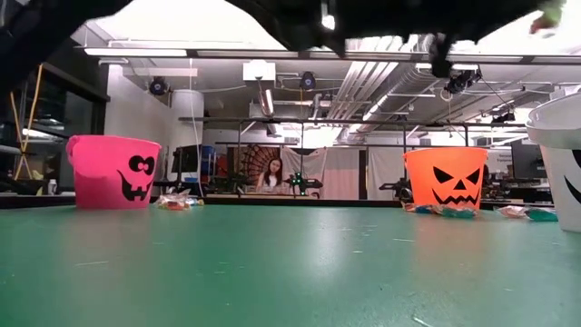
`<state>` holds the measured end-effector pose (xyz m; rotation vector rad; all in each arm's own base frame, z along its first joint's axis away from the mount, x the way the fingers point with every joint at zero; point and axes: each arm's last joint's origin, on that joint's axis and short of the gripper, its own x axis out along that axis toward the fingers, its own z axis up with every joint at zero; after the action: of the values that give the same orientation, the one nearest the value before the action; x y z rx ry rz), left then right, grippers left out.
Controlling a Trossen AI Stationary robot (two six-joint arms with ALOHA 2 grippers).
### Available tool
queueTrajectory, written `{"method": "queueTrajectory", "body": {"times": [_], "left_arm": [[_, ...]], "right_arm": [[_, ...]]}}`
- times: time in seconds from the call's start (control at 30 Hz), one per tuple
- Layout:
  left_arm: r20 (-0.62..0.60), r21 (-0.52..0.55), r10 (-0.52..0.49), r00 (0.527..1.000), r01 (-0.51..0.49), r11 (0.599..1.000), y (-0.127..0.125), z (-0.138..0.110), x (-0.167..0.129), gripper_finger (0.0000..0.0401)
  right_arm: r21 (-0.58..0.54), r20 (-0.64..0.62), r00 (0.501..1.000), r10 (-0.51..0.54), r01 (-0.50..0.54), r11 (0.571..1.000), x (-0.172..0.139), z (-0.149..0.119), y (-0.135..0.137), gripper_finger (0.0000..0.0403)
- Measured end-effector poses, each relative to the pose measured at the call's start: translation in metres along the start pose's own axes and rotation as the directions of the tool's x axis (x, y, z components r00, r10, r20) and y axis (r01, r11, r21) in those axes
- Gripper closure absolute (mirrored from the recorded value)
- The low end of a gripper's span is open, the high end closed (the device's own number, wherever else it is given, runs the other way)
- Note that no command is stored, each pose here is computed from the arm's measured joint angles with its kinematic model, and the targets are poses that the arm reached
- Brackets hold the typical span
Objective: Sort candy by brand, put in halloween buckets
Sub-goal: Put the orange gummy into the white bucket
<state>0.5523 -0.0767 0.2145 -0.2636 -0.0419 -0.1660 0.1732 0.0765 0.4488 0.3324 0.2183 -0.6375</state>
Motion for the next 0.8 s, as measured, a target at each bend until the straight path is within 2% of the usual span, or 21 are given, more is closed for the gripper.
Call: {"method": "queueTrajectory", "body": {"times": [0.23,0.43,0.6,0.8], "left_arm": [[-0.014,-0.018,0.012,1.000,-0.012,1.000,0.009,-0.030,0.020,0.0375],[-0.080,-0.051,0.029,0.996,-0.033,0.998,0.012,-0.043,0.022,0.0305],[-0.082,-0.063,0.025,0.996,-0.030,0.998,0.010,-0.032,0.020,0.0232],[-0.031,0.017,0.012,0.999,-0.012,1.000,0.000,0.015,0.014,0.0172]], "right_arm": [[0.007,0.002,1.000,-0.002,0.002,1.000,0.000,0.000,0.000,0.0402],[0.006,0.002,1.000,-0.002,0.002,1.000,0.000,0.000,0.000,0.0402],[-0.019,0.003,1.000,-0.003,0.003,1.000,0.000,0.000,0.000,0.0402],[-0.032,-0.002,1.000,-0.008,0.008,0.999,0.000,-0.001,-0.001,0.0402]]}}
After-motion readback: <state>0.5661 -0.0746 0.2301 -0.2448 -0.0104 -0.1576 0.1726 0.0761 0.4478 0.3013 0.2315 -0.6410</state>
